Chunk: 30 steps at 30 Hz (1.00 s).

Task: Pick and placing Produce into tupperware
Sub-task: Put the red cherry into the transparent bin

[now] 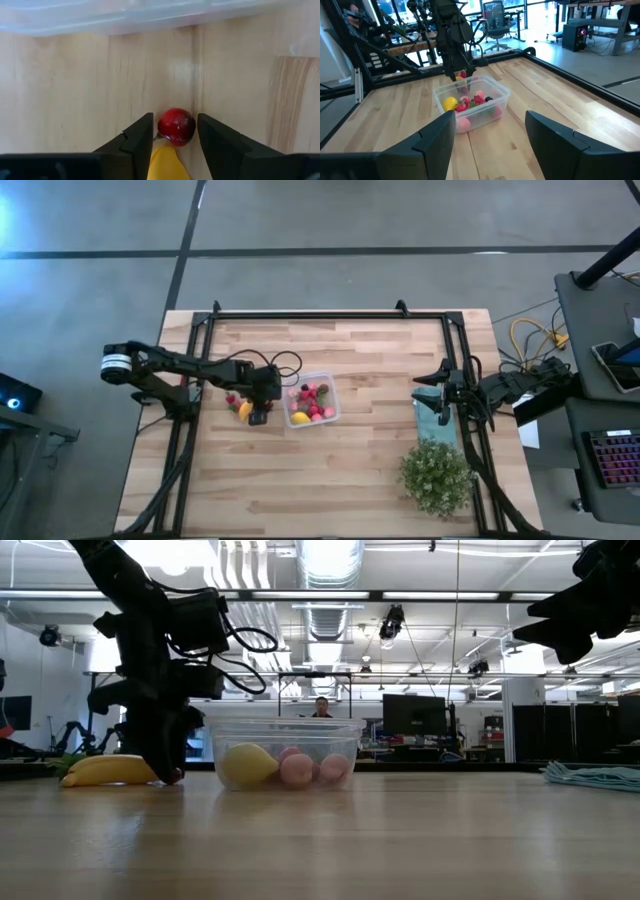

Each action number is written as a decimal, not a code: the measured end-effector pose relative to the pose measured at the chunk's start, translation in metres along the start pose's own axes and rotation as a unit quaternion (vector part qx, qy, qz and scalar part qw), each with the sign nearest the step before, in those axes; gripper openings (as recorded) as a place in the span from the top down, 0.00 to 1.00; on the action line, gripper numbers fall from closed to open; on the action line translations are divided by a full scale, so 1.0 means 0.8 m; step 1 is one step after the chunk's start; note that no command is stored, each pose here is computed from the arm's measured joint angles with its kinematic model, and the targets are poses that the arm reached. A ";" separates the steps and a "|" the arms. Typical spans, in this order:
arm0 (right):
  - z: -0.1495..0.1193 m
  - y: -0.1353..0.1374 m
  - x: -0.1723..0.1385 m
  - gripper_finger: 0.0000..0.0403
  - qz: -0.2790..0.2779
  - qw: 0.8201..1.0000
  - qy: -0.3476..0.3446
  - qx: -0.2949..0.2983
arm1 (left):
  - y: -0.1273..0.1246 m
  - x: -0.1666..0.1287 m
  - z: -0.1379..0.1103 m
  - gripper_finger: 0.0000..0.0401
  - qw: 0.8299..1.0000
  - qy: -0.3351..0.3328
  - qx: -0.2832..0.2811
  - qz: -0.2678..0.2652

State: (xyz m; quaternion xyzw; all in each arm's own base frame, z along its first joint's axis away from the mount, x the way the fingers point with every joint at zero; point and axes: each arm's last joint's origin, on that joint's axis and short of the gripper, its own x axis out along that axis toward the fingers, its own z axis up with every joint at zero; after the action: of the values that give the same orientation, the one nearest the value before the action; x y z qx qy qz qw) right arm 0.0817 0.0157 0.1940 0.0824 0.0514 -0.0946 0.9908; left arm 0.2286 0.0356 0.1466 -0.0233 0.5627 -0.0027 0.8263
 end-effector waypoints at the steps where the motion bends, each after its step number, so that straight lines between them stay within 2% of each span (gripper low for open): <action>1: 0.000 0.000 0.000 0.42 0.000 1.000 0.000 0.000 | 0.000 0.000 0.000 0.65 1.000 0.000 0.000 0.001; 16: 0.000 0.000 0.000 0.42 0.000 1.000 0.000 0.000 | 0.002 0.000 0.000 0.66 1.000 0.001 0.000 0.020; 25: 0.000 0.000 0.000 0.42 0.000 1.000 0.000 0.000 | 0.001 -0.003 0.002 0.81 1.000 0.006 0.000 0.020; 30: 0.000 0.000 0.000 0.42 0.000 1.000 0.000 0.000 | 0.001 -0.006 0.002 0.83 1.000 0.016 -0.004 0.018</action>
State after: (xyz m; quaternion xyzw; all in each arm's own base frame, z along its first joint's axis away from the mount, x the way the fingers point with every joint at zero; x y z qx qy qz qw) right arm 0.0817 0.0157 0.1940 0.0824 0.0514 -0.0948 0.9907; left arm 0.2288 0.0366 0.1515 -0.0166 0.5760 0.0146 0.8171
